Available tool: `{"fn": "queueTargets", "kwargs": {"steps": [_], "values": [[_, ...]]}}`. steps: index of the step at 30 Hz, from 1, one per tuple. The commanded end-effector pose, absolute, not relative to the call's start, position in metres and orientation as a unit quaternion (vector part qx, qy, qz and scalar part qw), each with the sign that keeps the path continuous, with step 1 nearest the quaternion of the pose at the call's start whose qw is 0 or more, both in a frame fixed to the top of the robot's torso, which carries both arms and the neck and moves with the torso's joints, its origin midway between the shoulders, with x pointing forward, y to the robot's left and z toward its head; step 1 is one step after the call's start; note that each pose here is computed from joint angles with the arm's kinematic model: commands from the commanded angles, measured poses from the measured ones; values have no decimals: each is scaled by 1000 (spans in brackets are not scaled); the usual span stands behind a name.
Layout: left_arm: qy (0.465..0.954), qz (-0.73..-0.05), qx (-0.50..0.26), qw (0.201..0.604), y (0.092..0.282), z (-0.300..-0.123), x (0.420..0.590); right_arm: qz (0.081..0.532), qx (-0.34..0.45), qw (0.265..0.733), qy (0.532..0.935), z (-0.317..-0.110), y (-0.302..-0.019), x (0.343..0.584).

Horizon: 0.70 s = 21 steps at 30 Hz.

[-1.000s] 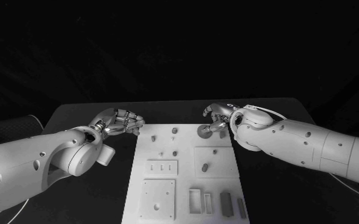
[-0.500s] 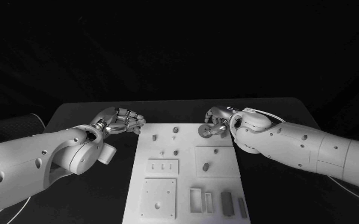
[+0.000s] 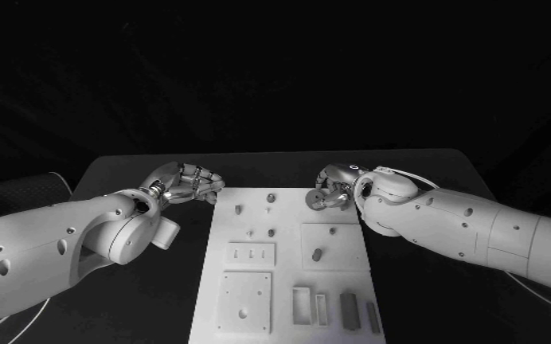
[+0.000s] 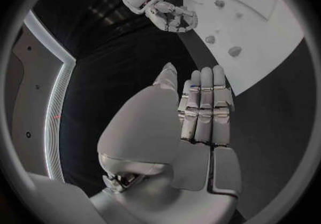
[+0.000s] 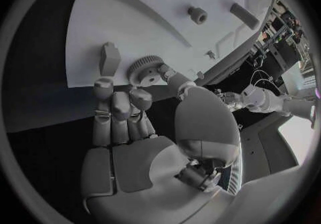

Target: Assemble the parts on the task board

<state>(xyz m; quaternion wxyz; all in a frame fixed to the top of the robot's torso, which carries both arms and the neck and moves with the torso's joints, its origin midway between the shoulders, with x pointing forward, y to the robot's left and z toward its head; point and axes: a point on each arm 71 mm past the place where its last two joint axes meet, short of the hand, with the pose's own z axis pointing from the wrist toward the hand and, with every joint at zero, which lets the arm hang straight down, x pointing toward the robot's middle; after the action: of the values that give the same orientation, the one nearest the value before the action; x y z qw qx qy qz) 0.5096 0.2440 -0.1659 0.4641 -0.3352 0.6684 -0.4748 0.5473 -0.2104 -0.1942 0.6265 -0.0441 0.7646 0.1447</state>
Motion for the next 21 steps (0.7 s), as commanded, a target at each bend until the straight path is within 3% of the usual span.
{"fn": "queueTargets", "kwargs": {"steps": [1, 21], "values": [[667, -478, -332, 466, 243, -165, 510, 142, -53, 622, 768, -196, -210, 547], [668, -476, -333, 465, 244, -165, 510, 132, -61, 626, 766, -199, -211, 548]]}}
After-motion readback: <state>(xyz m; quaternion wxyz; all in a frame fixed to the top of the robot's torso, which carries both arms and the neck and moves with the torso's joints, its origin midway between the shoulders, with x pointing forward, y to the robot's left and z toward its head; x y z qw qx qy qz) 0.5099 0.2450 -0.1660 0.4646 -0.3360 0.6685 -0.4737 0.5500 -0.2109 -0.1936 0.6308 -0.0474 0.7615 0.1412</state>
